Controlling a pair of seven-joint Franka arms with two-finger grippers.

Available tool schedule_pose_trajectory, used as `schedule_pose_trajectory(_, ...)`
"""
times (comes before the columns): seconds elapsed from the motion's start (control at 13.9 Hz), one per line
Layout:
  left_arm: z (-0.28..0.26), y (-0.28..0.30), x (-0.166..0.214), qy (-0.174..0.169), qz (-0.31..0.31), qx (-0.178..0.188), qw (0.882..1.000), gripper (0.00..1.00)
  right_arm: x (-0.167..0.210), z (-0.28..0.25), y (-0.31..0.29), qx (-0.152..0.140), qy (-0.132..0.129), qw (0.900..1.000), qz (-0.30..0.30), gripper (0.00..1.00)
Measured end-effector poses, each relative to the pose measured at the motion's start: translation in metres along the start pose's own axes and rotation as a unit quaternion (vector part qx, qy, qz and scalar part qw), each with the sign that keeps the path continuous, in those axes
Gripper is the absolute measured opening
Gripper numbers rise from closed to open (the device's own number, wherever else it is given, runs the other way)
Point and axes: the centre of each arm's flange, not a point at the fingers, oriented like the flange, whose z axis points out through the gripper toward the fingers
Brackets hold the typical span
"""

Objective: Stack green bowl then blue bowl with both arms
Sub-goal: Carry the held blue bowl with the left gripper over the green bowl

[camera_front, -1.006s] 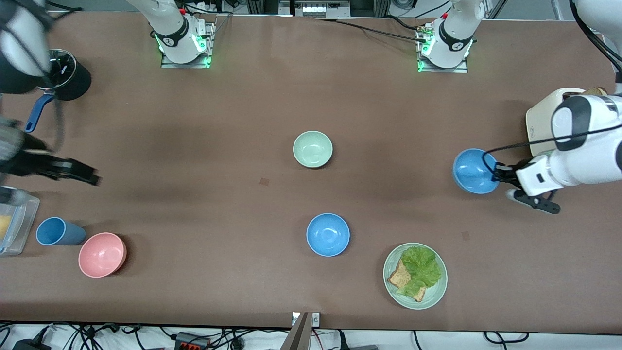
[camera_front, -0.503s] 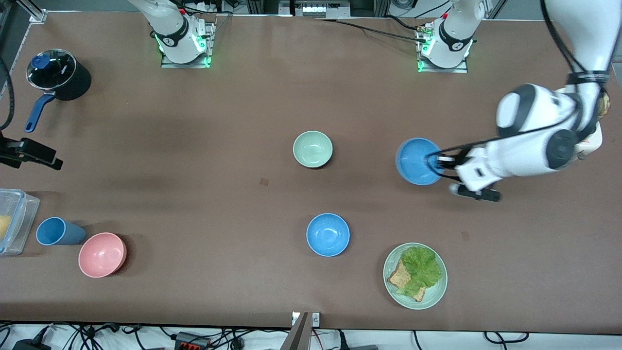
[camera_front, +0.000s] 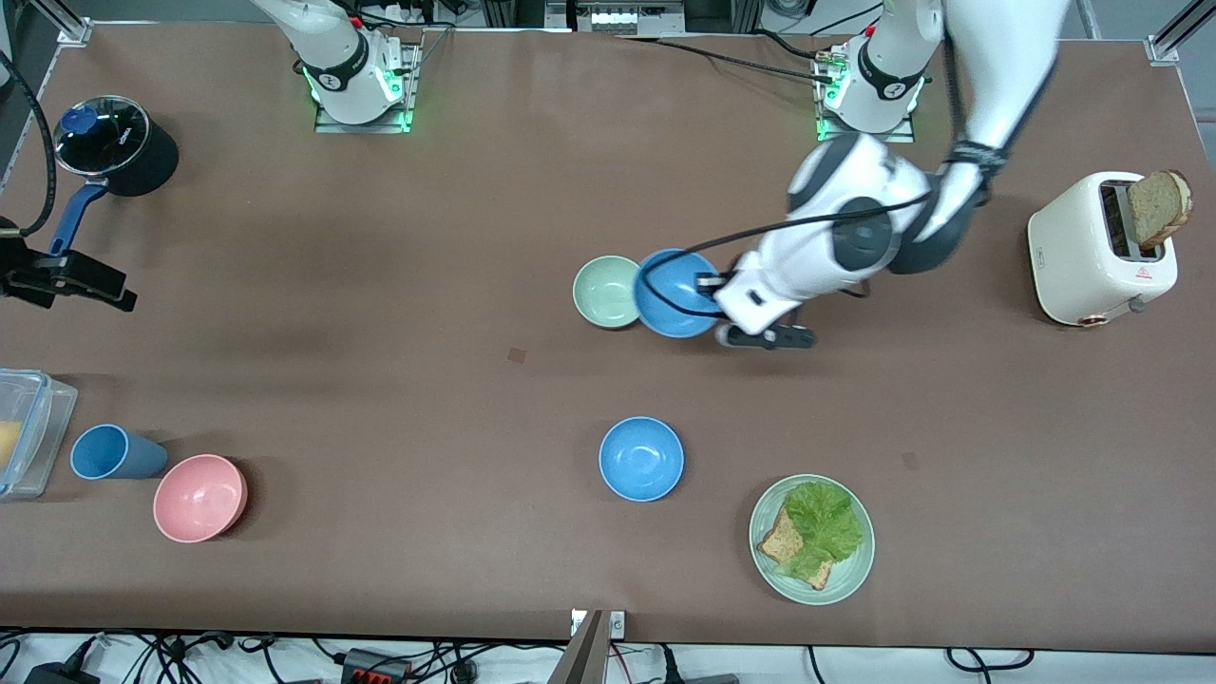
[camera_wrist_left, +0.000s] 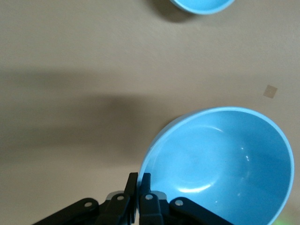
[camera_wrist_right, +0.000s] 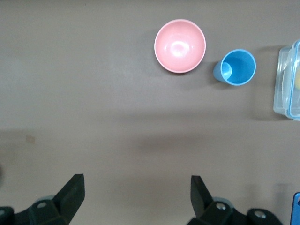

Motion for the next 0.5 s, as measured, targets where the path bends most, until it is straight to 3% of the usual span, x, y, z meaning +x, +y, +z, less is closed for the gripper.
schedule_pose_trajectory(0.29,0.037,0.028,-0.017,-0.015,-0.035,-0.001,0.999,0.05,-0.024,0.014,0.005,-0.011,-0.004,1.000,0.000,1.00)
schedule_pose_trajectory(0.5,0.051,0.033,-0.020,-0.006,-0.048,-0.009,0.999,0.05,-0.038,0.008,0.004,-0.011,0.001,1.000,0.000,1.00)
